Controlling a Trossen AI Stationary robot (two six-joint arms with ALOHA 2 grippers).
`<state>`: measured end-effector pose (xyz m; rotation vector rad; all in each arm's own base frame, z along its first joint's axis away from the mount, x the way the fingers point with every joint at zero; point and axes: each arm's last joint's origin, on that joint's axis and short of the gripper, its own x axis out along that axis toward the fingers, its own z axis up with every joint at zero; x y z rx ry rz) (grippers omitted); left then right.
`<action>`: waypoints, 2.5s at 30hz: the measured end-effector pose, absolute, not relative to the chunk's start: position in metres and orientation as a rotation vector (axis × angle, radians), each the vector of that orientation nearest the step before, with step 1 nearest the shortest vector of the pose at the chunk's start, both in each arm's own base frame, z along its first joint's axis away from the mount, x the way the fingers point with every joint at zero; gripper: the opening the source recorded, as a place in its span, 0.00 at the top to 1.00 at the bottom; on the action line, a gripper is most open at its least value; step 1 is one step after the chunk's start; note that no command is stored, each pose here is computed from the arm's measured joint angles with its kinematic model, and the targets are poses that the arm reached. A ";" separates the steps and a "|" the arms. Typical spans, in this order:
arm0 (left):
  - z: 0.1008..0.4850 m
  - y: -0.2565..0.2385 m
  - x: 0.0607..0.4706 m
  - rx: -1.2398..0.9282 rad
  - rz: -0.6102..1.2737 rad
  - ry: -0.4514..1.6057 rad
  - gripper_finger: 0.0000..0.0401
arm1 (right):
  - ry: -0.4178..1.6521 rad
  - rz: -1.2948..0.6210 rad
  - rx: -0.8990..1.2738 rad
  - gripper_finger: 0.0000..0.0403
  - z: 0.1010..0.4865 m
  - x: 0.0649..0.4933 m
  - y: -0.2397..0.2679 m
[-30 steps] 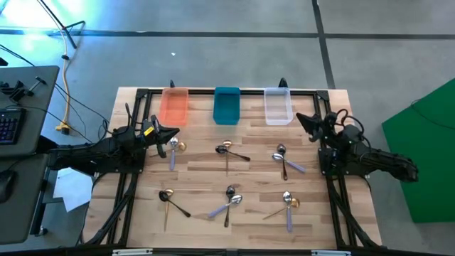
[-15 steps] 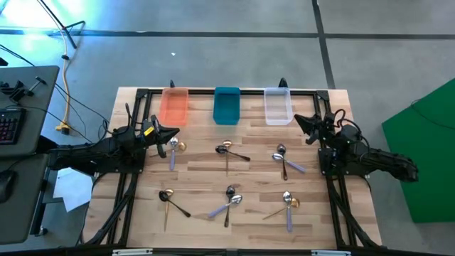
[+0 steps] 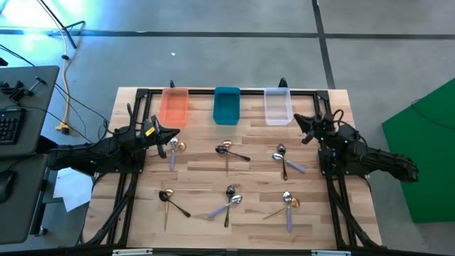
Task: Sort silverware by color (type)
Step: Put the top right purple spoon into the transparent bin
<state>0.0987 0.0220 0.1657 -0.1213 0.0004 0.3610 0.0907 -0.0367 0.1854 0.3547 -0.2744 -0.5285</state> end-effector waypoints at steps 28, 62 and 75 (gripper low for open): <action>0.165 0.021 0.099 -0.014 0.329 0.025 0.99 | 0.553 -0.328 0.214 1.00 0.230 0.146 0.002; 0.172 0.023 0.099 -0.007 0.383 -0.039 0.99 | 1.390 -0.438 0.315 0.54 0.141 0.167 0.017; 0.172 0.023 0.099 -0.004 0.384 -0.040 0.99 | 1.352 -0.435 0.391 0.67 0.128 0.161 0.011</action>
